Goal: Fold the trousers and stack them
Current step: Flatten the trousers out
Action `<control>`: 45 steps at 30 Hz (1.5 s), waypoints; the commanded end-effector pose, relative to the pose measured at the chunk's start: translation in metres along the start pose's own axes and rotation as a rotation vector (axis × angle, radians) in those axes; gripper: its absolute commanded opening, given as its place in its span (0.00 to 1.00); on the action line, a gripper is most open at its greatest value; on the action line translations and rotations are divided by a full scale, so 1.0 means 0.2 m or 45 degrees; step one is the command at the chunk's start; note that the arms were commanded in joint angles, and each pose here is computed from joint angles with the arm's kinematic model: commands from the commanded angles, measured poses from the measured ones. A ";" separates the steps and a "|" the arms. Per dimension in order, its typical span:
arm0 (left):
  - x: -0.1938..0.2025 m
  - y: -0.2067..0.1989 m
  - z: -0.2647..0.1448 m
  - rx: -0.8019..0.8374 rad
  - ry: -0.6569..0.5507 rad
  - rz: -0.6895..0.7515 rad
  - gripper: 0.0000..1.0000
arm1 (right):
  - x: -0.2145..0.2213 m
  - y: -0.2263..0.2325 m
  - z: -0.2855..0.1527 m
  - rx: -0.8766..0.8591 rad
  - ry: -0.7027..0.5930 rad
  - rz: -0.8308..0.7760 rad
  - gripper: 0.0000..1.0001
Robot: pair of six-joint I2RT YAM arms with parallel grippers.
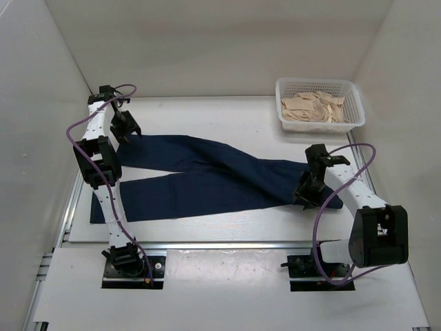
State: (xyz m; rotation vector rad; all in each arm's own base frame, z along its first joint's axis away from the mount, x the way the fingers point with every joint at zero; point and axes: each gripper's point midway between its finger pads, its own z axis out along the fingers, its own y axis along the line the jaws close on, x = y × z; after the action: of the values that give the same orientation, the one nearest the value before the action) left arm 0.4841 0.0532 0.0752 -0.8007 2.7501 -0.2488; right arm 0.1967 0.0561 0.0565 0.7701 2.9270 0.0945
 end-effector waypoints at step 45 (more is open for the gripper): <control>-0.03 -0.03 -0.19 0.038 -0.104 0.016 0.63 | -0.77 0.11 -0.18 -0.242 -0.255 0.252 0.00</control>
State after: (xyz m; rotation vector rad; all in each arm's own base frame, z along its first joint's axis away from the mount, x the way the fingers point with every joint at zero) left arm 0.4776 0.0526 0.0686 -0.7972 2.7705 -0.2429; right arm 0.3407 0.0062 0.0845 1.0529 2.6679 0.3378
